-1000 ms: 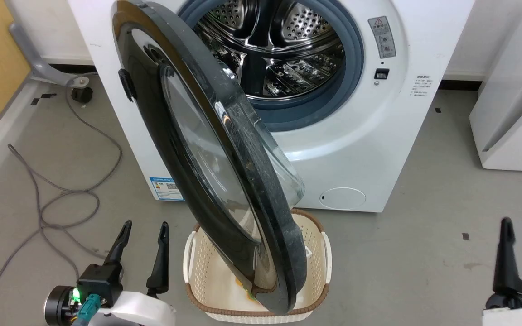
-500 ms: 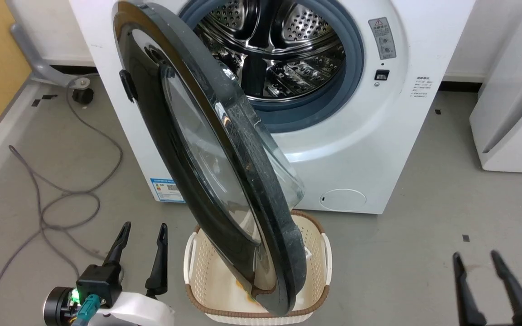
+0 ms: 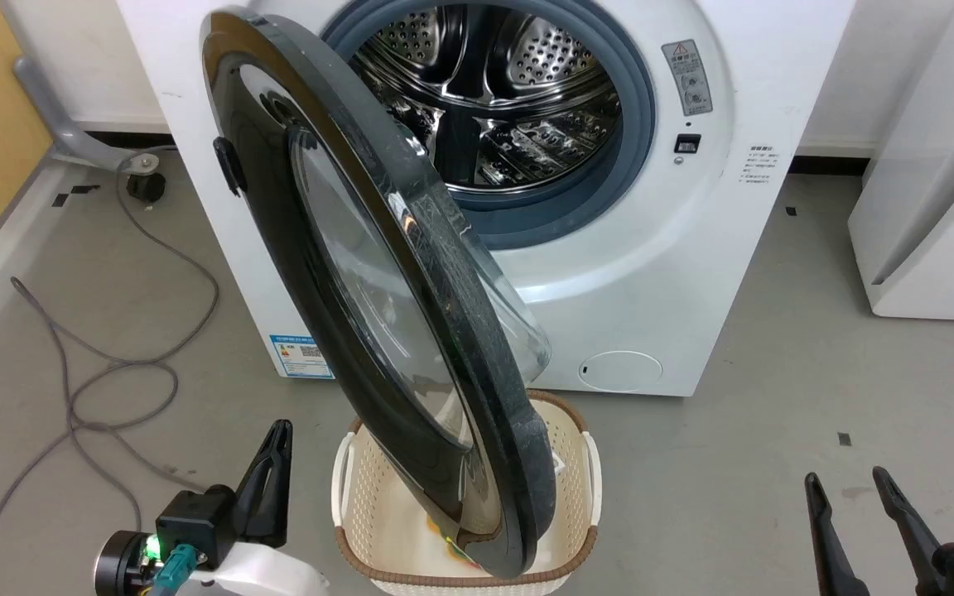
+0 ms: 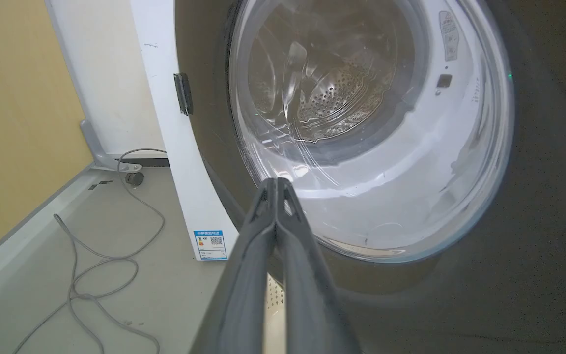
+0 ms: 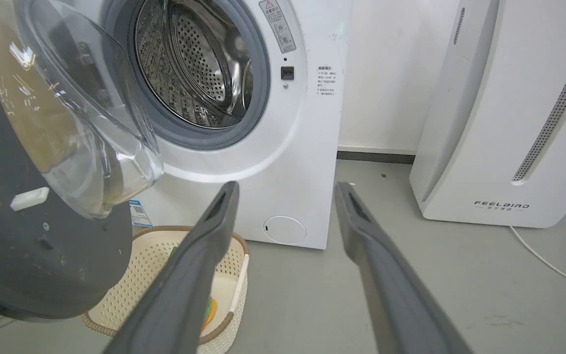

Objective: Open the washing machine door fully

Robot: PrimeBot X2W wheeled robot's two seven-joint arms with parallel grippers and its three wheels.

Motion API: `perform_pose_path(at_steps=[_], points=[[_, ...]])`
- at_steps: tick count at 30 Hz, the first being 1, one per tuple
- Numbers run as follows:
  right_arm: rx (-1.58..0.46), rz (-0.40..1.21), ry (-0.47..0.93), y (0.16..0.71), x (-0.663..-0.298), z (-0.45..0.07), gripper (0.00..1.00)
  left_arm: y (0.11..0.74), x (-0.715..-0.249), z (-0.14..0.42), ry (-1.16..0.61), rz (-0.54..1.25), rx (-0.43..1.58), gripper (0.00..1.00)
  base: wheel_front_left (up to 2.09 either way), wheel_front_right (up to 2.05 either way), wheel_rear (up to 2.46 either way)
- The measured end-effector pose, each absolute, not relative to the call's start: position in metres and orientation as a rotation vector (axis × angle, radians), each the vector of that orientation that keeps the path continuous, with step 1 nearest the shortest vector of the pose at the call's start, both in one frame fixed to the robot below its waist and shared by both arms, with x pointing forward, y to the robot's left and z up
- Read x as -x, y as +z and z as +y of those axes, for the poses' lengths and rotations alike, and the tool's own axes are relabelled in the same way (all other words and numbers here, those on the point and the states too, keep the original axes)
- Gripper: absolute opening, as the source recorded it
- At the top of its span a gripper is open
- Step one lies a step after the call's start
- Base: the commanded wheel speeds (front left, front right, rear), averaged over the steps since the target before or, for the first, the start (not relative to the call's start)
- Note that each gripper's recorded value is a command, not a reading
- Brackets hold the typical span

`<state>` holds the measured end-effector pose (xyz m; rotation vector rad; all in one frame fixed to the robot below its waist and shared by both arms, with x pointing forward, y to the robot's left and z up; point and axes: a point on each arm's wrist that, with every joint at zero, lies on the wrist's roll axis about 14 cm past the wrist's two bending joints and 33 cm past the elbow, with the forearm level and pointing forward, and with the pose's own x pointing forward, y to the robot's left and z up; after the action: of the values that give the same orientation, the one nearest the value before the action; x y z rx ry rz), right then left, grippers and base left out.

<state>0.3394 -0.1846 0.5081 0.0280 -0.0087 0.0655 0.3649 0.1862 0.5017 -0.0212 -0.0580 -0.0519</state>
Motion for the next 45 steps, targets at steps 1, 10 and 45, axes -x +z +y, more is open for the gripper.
perform_pose_path(at_steps=[1, 10, 45], points=[[-0.028, -0.010, 0.066, 0.508, -0.339, -0.185, 1.00, 0.502, -0.365, 0.186, -0.053, -0.059, 0.021, 0.00, 0.00, 0.00, 0.00], [-0.026, -0.004, 0.062, 0.508, -0.337, -0.186, 1.00, 0.513, -0.366, 0.183, -0.061, -0.094, 0.021, 0.00, 0.00, 0.00, 0.00], [-0.004, 0.033, 0.037, 0.500, -0.335, -0.195, 1.00, 0.743, -0.333, 0.036, -0.521, -0.676, 0.124, 0.00, 0.00, 0.00, 0.00]])
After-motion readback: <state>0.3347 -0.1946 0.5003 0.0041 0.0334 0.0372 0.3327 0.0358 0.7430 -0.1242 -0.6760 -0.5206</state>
